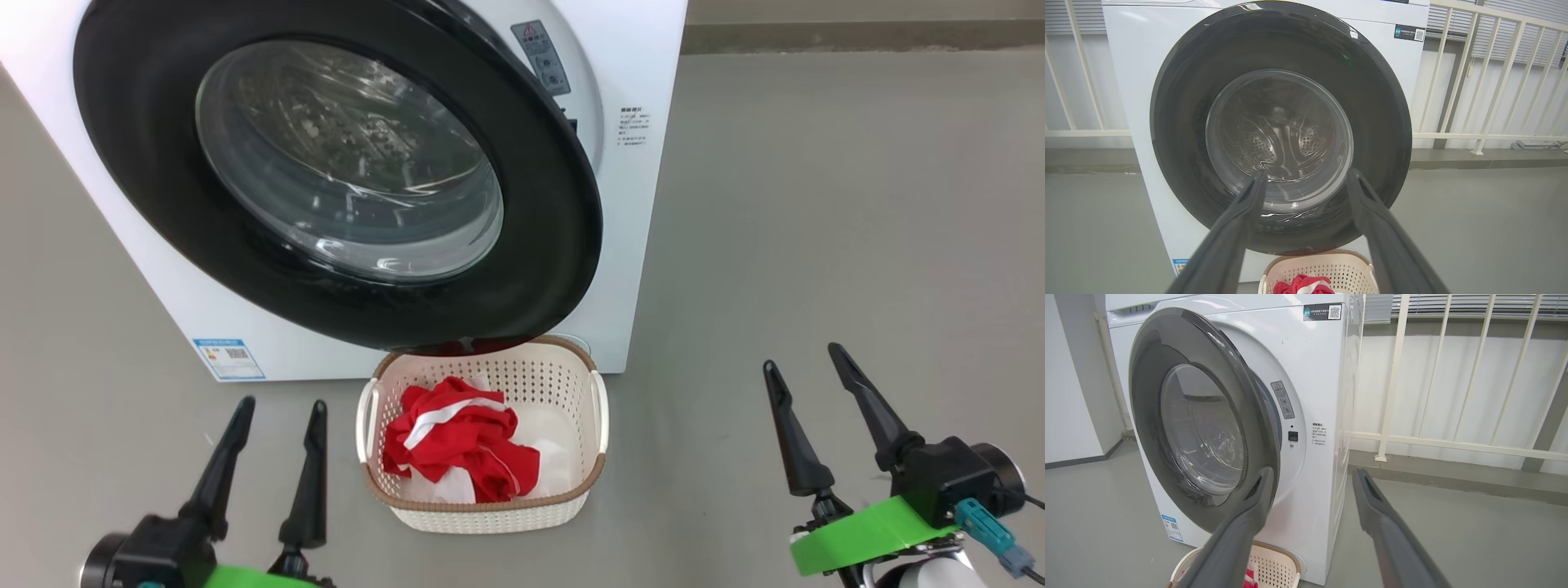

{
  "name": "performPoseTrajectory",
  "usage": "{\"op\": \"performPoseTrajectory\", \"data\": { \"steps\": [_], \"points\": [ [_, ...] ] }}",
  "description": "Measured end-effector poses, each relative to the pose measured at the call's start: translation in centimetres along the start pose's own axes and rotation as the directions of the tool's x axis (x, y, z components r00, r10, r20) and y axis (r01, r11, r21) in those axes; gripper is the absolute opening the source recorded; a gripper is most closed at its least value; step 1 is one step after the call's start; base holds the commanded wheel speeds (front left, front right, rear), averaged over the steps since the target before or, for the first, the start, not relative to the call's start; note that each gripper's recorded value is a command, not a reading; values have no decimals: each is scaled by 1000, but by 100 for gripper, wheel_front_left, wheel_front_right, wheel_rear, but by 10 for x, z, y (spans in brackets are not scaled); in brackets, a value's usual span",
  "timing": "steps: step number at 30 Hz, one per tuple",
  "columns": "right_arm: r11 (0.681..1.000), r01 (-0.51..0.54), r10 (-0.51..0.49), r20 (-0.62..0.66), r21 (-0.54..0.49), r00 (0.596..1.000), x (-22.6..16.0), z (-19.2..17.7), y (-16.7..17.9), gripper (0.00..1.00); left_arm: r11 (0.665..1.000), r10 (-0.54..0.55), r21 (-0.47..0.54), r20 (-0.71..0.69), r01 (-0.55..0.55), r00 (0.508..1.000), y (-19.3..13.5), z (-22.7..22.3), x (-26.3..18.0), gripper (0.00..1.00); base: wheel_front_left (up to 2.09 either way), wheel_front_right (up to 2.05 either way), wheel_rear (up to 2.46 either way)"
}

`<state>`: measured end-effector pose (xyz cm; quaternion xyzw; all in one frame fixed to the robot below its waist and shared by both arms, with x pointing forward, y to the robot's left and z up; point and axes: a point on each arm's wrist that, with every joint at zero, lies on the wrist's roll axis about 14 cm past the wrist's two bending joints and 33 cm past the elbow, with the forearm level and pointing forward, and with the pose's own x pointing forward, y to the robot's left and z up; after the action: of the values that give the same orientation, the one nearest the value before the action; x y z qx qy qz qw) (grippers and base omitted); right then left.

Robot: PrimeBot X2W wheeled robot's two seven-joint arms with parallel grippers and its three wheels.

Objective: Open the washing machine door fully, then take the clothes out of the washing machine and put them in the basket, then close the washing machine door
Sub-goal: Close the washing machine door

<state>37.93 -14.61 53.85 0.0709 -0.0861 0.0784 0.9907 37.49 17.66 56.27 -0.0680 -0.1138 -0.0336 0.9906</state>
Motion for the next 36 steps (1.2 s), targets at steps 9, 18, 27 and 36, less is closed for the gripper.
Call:
{"op": "performPoseTrajectory", "data": {
  "steps": [9,18,27,36],
  "points": [
    [999,37,-37,18,-11,999,-13,7,-11,100,997,80,7,-13,-80,997,16,-4,-23,100,0,0,0],
    [998,61,-61,11,6,998,-24,6,-16,100,994,108,7,-24,-108,994,21,-7,-33,100,0,0,0],
    [997,71,-71,12,5,997,-26,7,-19,100,995,95,16,-15,-95,995,19,-6,-31,100,0,0,0],
    [998,57,-57,6,7,998,-24,4,-14,100,996,89,10,-19,-89,996,18,-8,-33,100,0,0,0]
  ]
}}
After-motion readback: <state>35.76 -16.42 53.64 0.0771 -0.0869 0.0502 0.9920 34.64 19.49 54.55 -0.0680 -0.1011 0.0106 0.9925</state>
